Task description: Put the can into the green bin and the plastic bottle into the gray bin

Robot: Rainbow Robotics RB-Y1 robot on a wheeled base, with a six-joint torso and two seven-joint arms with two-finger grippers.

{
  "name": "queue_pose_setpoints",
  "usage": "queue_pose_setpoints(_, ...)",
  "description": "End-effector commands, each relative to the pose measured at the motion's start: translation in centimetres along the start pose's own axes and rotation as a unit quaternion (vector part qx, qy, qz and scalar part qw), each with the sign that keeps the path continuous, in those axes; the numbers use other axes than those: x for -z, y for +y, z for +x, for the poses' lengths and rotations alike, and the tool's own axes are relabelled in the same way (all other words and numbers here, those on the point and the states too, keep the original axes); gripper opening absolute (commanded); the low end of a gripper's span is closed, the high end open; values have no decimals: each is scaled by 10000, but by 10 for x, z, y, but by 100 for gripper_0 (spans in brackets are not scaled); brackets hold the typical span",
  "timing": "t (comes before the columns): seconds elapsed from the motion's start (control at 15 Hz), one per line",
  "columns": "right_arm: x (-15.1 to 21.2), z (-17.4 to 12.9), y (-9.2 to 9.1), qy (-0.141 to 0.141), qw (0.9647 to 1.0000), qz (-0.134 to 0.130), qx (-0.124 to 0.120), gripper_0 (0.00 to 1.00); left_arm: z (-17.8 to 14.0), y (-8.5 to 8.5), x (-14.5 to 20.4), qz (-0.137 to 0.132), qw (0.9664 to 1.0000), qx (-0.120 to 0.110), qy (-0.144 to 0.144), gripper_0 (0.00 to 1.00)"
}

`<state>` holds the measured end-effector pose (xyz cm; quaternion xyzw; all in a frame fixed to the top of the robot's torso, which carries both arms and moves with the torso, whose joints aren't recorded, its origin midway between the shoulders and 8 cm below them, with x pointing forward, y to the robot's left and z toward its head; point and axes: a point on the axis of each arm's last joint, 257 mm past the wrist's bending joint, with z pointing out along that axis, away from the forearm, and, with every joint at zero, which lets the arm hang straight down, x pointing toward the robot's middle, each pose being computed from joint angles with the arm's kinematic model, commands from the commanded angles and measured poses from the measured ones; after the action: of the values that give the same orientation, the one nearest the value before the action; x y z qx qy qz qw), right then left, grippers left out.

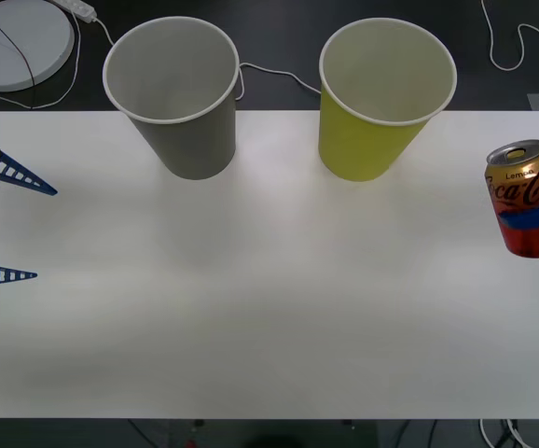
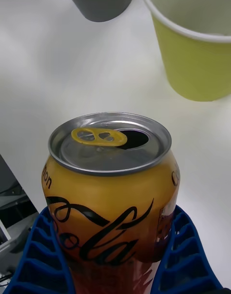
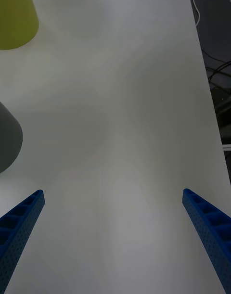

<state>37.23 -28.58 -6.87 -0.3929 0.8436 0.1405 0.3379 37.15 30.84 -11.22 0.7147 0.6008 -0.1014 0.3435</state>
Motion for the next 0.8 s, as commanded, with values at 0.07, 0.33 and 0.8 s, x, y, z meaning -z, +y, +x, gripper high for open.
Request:
queue_pose_setpoints(0.07, 13, -27, -18, -64, 9989, 391, 235, 0, 0, 0, 0, 0, 10000, 0, 0, 100)
queue_pose_setpoints(0.33, 14, -61, -37, -19, 9987, 385, 330, 0, 0, 0, 0, 0, 10000, 0, 0, 100)
queue_pose_setpoints(0.8, 1, -118, -67, 191, 9981, 432, 395, 0, 0, 0, 0, 0, 10000, 0, 0, 100)
